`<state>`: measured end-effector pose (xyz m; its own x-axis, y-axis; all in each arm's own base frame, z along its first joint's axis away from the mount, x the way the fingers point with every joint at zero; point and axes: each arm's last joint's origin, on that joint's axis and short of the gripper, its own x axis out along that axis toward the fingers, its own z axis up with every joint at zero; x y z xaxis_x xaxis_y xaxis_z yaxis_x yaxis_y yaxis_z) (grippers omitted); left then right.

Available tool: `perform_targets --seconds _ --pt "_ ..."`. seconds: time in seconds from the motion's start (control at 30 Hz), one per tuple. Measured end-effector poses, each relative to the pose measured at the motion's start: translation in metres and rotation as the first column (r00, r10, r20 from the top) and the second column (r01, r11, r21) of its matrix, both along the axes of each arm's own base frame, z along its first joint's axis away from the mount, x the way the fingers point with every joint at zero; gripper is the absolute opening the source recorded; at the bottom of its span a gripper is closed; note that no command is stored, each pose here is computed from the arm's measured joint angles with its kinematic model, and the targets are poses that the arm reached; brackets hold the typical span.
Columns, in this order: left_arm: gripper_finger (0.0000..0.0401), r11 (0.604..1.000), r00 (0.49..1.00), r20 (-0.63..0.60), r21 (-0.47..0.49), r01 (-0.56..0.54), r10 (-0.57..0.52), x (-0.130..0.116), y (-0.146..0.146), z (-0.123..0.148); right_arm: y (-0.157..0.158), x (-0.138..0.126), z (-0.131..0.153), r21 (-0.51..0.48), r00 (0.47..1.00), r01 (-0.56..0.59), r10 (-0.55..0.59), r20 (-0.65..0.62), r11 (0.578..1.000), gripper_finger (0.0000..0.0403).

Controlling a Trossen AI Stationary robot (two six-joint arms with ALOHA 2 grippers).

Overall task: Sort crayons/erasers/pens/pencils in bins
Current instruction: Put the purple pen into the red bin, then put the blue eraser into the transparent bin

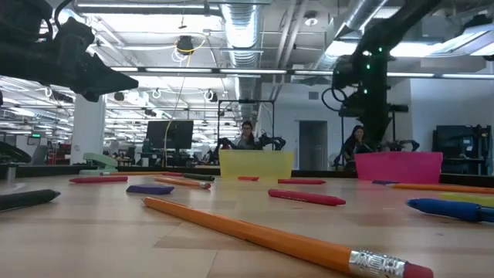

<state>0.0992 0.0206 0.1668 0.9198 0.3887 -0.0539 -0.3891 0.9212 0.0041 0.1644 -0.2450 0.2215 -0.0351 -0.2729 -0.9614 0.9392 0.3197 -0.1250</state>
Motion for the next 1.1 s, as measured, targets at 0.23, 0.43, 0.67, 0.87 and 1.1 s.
perform_targets --seconds 0.23,0.43,0.67,0.87,1.1 --pt "0.0 1.0 1.0 0.0 0.0 0.0 0.0 0.0 0.0 0.0 -0.017 -0.006 -0.032 0.101 0.999 0.014 -0.01 -0.039 0.995 0.0024" --pt "0.0 1.0 1.0 0.0 0.0 0.0 0.0 0.0 0.0 0.0 -0.026 -0.012 -0.049 0.149 0.998 0.038 -0.029 -0.061 0.988 0.0026" --pt "0.0 1.0 1.0 0.0 0.0 0.0 0.0 0.0 0.0 0.0 -0.03 -0.015 -0.055 0.177 0.998 0.052 -0.045 -0.047 0.983 0.0041" --pt "0.0 1.0 1.0 0.0 0.0 0.0 0.0 0.0 0.0 0.0 -0.03 -0.015 -0.055 0.177 0.998 0.05 -0.043 -0.047 0.983 0.0077" --pt "0.0 1.0 1.0 0.0 0.0 0.0 0.0 0.0 0.0 0.0 -0.028 -0.012 -0.049 0.151 0.999 0.021 -0.014 -0.049 0.988 0.0098"
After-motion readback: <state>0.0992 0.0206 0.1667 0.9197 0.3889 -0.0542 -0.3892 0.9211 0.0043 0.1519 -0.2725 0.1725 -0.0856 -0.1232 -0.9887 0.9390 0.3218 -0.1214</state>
